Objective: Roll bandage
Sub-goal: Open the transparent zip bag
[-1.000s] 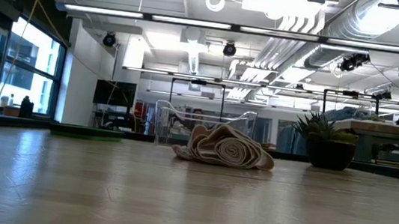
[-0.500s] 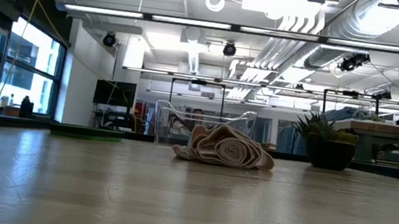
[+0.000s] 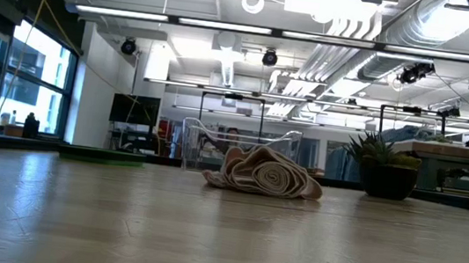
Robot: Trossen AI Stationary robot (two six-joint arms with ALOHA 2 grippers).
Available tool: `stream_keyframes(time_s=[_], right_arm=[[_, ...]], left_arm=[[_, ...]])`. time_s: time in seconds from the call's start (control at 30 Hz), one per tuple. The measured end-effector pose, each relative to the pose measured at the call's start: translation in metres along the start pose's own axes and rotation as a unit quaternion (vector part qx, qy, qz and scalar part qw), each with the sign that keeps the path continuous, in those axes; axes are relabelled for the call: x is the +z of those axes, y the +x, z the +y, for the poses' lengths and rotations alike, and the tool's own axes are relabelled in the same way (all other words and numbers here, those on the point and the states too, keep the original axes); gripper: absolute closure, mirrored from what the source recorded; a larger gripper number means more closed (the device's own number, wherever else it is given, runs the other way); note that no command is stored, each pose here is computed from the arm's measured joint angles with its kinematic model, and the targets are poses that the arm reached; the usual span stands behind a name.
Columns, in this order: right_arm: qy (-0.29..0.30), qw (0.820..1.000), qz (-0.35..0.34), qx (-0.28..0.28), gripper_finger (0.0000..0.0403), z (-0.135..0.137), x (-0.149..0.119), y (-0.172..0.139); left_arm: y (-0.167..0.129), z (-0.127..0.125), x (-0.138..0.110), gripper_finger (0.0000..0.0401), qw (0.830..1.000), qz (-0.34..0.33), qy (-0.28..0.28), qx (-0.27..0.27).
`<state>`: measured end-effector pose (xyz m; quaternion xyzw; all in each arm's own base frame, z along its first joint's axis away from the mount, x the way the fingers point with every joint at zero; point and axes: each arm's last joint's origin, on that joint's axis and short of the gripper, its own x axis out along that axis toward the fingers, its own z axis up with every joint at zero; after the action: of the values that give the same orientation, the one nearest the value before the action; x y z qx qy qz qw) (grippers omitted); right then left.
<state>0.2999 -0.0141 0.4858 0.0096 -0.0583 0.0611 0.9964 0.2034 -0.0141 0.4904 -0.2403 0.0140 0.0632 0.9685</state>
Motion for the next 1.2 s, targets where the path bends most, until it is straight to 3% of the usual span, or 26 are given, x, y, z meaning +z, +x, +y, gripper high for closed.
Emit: stream_keyframes(time_s=[0.2, 0.4, 0.63, 0.73, 0.83, 0.93, 1.2], right_arm=[[-0.007, 1.0, 0.002, 0.0, 0.0402, 0.0, 0.0, 0.0], [0.0, 0.999, 0.044, 0.003, 0.0402, 0.001, -0.006, -0.005], [0.011, 0.995, 0.103, -0.003, 0.0403, 0.004, -0.007, -0.024], [0.021, 0.989, 0.149, -0.003, 0.0403, 0.004, -0.017, -0.023], [0.03, 0.98, 0.199, 0.007, 0.0403, 0.007, -0.037, -0.008], [0.024, 0.972, 0.231, 0.02, 0.0403, 0.01, -0.055, 0.007], [0.021, 0.952, 0.303, 0.023, 0.0403, 0.01, -0.095, 0.034]], left_arm=[[0.0, 0.0, -0.001, 0.039, 1.0, 0.007, 0.002, 0.001], [0.0, 0.002, -0.005, 0.0319, 1.0, 0.026, -0.003, 0.008], [-0.016, -0.012, -0.009, 0.0246, 0.989, 0.089, -0.046, -0.11], [-0.016, -0.013, -0.008, 0.0233, 0.996, 0.056, -0.017, -0.069], [-0.001, -0.006, -0.014, 0.022, 0.997, 0.056, 0.041, -0.014], [0.023, 0.002, -0.025, 0.0206, 0.993, 0.095, 0.062, 0.014], [0.08, 0.011, -0.065, 0.0187, 0.974, 0.206, 0.097, 0.009]])
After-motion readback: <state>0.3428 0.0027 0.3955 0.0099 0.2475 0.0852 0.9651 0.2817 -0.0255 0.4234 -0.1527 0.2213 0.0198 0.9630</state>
